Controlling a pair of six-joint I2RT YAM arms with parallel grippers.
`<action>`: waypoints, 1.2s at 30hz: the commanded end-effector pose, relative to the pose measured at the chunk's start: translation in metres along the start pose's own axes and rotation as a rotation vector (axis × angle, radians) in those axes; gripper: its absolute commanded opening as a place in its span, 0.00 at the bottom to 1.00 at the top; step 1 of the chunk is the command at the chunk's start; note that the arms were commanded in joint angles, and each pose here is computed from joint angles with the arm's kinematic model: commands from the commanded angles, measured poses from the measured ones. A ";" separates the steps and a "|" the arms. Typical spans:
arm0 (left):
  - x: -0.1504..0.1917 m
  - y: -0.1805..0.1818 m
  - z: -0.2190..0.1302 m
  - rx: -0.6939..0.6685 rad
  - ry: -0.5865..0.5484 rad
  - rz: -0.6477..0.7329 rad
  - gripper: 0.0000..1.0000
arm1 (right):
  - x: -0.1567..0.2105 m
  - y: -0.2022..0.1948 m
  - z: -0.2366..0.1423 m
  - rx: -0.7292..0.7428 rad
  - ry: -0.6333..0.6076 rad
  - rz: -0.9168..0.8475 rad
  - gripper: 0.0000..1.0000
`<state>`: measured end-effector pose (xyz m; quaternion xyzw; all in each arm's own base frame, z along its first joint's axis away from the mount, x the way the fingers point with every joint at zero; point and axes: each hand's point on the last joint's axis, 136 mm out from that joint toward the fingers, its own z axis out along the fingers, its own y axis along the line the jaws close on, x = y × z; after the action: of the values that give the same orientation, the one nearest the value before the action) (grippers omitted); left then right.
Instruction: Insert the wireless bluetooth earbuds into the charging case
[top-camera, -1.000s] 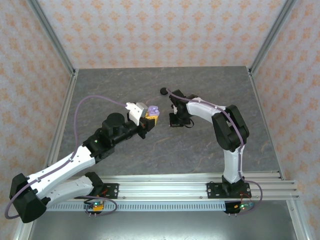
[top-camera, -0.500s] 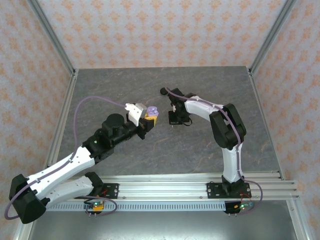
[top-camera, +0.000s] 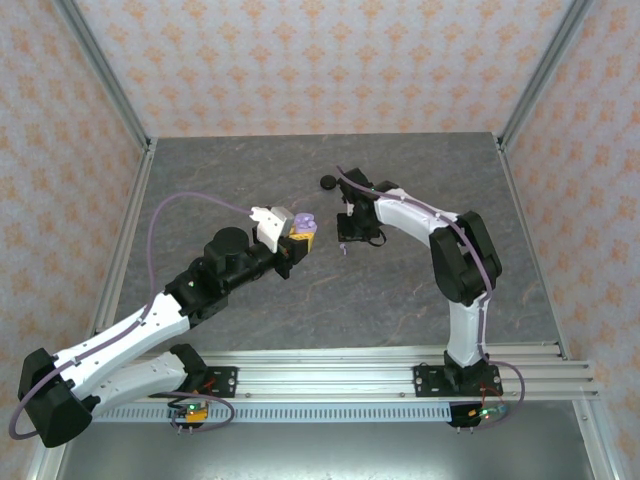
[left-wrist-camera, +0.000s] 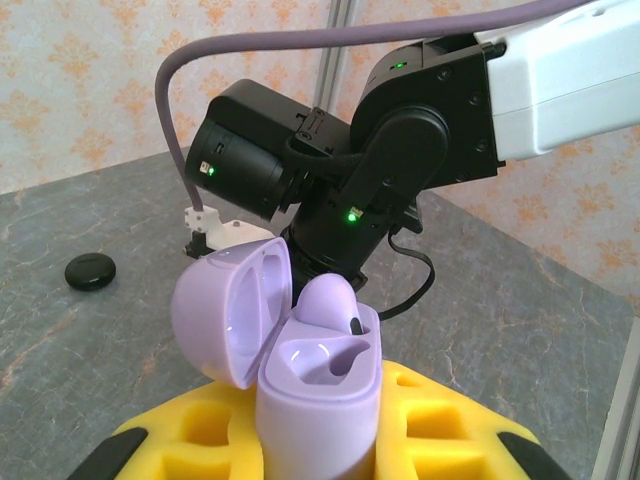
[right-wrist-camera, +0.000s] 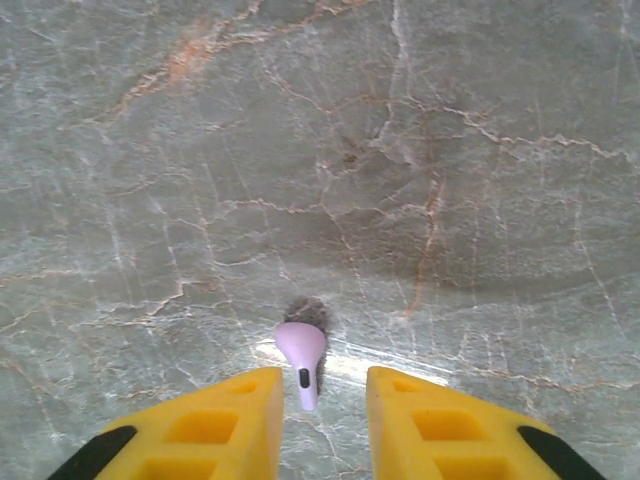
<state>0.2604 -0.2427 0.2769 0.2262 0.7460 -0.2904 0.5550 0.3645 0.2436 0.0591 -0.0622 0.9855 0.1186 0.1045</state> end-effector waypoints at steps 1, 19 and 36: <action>-0.007 0.001 -0.005 -0.016 -0.025 -0.006 0.12 | -0.004 0.008 -0.004 -0.019 0.005 0.028 0.33; -0.005 0.004 -0.004 -0.032 -0.025 -0.015 0.12 | -0.001 0.003 0.019 0.078 0.055 0.034 0.37; -0.003 0.005 -0.003 -0.035 -0.024 -0.023 0.12 | 0.001 0.005 0.029 0.113 0.091 0.008 0.34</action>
<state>0.2630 -0.2398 0.2757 0.2165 0.7497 -0.2842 0.5570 0.3695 0.2566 0.0311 -0.0526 0.9933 0.0793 0.0656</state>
